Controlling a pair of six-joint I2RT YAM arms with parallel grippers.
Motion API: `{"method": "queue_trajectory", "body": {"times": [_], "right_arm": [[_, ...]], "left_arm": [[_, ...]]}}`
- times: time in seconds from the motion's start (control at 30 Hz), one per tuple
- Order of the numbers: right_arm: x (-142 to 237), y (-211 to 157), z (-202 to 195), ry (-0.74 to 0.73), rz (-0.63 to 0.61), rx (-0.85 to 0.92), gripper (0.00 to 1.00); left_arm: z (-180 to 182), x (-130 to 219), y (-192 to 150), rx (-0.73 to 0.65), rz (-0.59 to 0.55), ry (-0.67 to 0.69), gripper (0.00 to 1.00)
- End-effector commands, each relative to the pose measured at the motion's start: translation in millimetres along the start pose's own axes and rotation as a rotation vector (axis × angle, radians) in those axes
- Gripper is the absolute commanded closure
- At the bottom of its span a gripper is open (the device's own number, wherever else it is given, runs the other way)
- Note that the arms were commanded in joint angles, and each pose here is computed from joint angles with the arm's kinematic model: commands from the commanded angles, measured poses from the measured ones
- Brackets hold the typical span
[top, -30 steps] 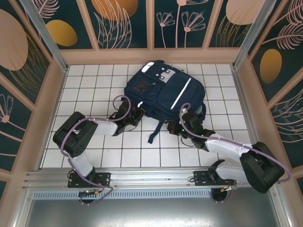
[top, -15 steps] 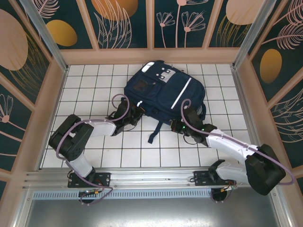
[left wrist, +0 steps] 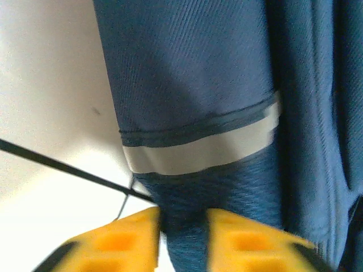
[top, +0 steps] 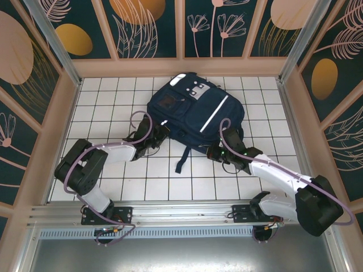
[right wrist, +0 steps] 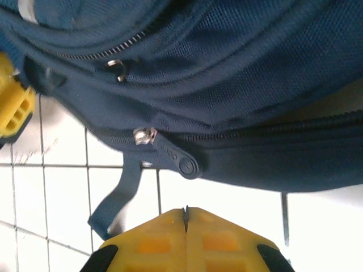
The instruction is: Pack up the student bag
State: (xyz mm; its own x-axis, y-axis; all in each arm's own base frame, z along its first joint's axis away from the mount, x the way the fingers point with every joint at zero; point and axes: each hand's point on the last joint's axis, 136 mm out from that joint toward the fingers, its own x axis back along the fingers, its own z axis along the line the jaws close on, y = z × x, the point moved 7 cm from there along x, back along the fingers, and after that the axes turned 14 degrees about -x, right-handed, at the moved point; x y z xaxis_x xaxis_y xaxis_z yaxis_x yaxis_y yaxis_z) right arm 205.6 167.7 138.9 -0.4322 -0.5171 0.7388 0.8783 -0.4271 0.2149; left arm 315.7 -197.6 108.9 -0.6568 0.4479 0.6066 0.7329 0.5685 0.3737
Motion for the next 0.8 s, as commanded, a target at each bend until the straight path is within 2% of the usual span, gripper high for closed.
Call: {"method": "queue_trajectory", "body": {"times": [0.0,0.13,0.23,0.3,0.37,0.43,0.57,0.67,0.77], "right_arm": [[3.0,-13.8,24.7,0.173,0.138,0.039,1.0],[5.4,-13.9,42.7,0.232,0.161,0.04,1.0],[2.6,-9.4,43.1,0.194,0.14,0.042,1.0],[-0.1,-3.9,35.9,0.114,0.093,0.042,1.0],[-2.0,-1.0,27.0,0.07,0.063,0.056,0.86],[-1.4,2.1,13.5,0.062,0.038,0.018,0.73],[4.7,8.4,-0.1,0.188,0.035,-0.082,0.59],[6.6,10.7,-3.3,0.262,0.035,-0.106,0.56],[3.9,10.8,-8.8,0.3,0.046,-0.135,0.57]], "left_arm": [[-6.0,16.5,14.1,-0.07,-0.032,0.033,0.47],[-20.2,32.0,-1.7,-0.11,0.023,-0.011,0.39],[-24.4,37.1,-12.4,-0.11,0.053,-0.032,0.37],[-26.0,36.8,-16.1,-0.108,0.059,-0.053,0.36],[-27.2,31.9,-18.5,-0.115,0.071,-0.058,0.36],[-31.4,24.6,-20.9,-0.126,0.087,-0.08,0.38],[-44.3,4.2,-29.2,-0.154,0.141,-0.103,0.44],[-53.3,-9.9,-36.0,-0.176,0.179,-0.116,0.53],[-52.7,-22.7,-41.2,-0.175,0.208,-0.11,0.59]]}}
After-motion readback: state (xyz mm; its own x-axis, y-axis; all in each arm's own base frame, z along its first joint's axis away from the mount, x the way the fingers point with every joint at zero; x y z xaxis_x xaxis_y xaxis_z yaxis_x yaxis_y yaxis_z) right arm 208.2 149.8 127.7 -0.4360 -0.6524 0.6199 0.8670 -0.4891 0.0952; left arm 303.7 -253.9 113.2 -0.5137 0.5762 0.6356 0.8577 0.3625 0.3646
